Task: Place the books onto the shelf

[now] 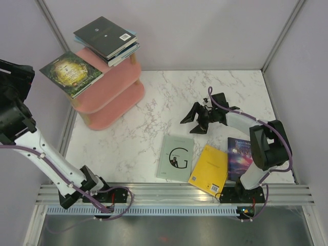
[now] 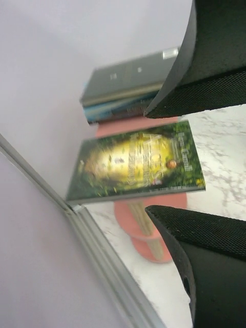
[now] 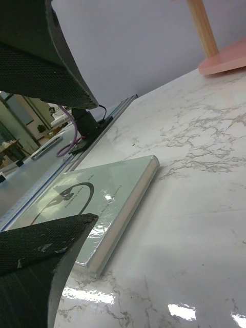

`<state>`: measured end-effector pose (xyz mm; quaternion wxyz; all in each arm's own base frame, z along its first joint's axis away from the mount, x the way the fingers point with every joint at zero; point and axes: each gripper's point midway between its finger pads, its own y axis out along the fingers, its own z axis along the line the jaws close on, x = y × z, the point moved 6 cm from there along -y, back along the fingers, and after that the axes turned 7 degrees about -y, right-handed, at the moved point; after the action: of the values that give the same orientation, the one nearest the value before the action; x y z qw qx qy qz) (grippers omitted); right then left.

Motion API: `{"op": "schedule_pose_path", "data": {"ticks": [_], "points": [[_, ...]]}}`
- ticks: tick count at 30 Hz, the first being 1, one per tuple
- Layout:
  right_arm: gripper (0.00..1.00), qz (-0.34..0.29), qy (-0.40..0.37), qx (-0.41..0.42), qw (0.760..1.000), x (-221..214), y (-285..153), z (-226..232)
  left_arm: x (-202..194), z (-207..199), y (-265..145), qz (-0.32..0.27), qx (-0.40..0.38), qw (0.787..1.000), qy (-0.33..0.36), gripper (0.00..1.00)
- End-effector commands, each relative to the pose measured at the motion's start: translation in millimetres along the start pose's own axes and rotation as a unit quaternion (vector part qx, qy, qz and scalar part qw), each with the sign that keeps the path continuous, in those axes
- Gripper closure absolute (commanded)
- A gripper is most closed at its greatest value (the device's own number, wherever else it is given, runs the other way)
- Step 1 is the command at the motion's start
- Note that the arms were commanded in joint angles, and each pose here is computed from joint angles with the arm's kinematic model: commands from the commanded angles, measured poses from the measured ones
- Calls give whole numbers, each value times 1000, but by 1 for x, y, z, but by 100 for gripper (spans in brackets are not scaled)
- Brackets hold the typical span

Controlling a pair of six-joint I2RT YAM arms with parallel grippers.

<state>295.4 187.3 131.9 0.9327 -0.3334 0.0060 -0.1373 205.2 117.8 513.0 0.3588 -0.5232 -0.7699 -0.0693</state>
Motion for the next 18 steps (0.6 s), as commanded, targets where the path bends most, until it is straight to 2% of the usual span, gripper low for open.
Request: {"op": "schedule_pose_path", "data": {"ticks": [1,3,4,5,7,8,13,18], "points": [[14,-6,-25,13,1000,5,2,8,21,-39,-45,-78,-77,994,3,29],[14,-9,-28,10,1000,5,1,8,21,-55,-54,-73,-127,989,-5,32],[14,-12,-34,11,999,5,0,8,19,-64,-64,-75,-158,985,-6,36],[14,-14,-34,6,999,4,0,6,19,-82,-73,-65,-221,973,-8,47],[14,-18,-38,3,999,3,-2,5,14,-90,-68,-35,-266,963,-14,50],[14,-17,-39,1,999,2,-2,3,7,-97,-71,-10,-291,956,-11,51],[14,-24,-45,1,999,1,-6,6,-20,-123,-75,31,-354,934,35,51],[14,-31,-47,-11,998,-4,-11,3,-74,-154,-67,132,-419,896,58,51]]}}
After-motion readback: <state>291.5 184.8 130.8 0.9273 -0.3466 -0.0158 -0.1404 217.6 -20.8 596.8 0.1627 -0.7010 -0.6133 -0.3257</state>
